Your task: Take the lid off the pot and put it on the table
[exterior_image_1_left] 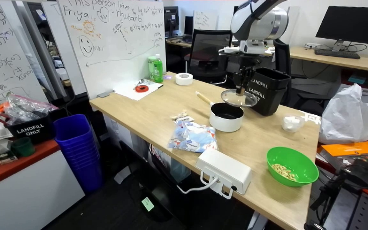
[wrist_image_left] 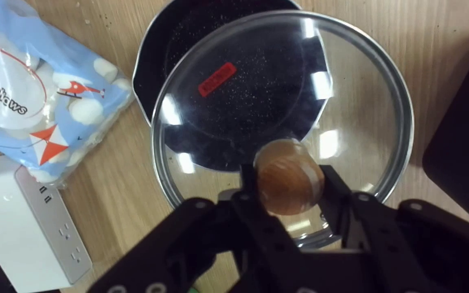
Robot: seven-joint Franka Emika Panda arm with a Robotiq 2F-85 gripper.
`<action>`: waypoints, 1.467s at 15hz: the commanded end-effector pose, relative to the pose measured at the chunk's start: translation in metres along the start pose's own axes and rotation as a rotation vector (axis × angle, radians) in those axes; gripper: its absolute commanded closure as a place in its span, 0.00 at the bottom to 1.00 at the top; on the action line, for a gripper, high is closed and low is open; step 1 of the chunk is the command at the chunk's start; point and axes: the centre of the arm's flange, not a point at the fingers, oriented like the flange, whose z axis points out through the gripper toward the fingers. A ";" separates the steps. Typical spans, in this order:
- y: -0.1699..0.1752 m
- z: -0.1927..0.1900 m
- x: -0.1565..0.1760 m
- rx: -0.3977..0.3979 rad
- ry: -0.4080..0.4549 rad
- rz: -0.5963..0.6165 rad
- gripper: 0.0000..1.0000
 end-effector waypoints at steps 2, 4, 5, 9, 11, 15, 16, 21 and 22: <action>-0.016 0.008 0.042 -0.067 -0.030 0.008 0.85; -0.023 0.017 0.056 -0.078 -0.021 0.016 0.85; -0.026 0.020 0.063 -0.078 -0.018 0.021 0.85; -0.037 0.034 0.085 -0.061 0.015 0.030 0.85; -0.041 0.039 0.097 -0.051 0.043 0.018 0.85; -0.039 0.052 0.117 -0.044 0.116 -0.086 0.85; -0.037 0.054 0.120 -0.035 0.130 -0.106 0.85; -0.031 0.061 0.128 0.004 0.180 -0.211 0.85; -0.032 0.062 0.128 0.017 0.190 -0.257 0.85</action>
